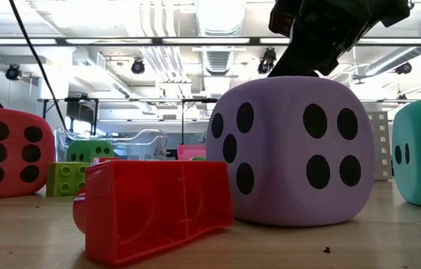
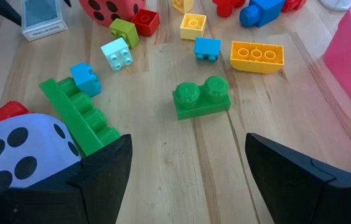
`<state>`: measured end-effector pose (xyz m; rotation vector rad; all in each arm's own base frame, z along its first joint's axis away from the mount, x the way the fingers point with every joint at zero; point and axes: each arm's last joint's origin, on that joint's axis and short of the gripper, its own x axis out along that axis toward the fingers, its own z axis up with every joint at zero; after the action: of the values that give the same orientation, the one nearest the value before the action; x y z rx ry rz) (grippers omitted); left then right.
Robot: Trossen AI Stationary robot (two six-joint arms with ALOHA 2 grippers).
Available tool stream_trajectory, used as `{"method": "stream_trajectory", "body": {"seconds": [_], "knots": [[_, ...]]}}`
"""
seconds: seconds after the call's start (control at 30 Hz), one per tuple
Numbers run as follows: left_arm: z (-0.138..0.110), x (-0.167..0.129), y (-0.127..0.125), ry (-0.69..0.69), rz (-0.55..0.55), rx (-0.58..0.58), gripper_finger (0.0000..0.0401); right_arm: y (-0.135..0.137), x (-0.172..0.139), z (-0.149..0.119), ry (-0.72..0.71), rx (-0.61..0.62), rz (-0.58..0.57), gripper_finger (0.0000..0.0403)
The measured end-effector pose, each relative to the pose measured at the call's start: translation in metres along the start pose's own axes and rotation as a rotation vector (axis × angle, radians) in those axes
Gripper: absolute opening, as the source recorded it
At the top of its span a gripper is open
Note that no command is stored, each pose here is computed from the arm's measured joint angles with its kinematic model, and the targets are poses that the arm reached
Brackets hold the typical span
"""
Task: Pick & Place Toys
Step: Put the blue deck of cards into the pink bin
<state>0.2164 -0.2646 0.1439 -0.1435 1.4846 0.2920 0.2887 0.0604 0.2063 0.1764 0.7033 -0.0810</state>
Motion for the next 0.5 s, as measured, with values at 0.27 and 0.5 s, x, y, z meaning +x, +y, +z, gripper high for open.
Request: {"method": "stream_trajectory", "body": {"seconds": [0.27, 0.5], "knots": [[-0.002, 0.01, 0.005, -0.002, -0.006, -0.006, 0.04, 0.0, 0.0, 0.0, 0.0, 0.0, 0.0, 0.0306], [-0.002, 0.014, 0.006, -0.009, -0.027, 0.0, 0.0399, 0.0, 0.0, 0.0, 0.0, 0.0, 0.0, 0.0306]]}}
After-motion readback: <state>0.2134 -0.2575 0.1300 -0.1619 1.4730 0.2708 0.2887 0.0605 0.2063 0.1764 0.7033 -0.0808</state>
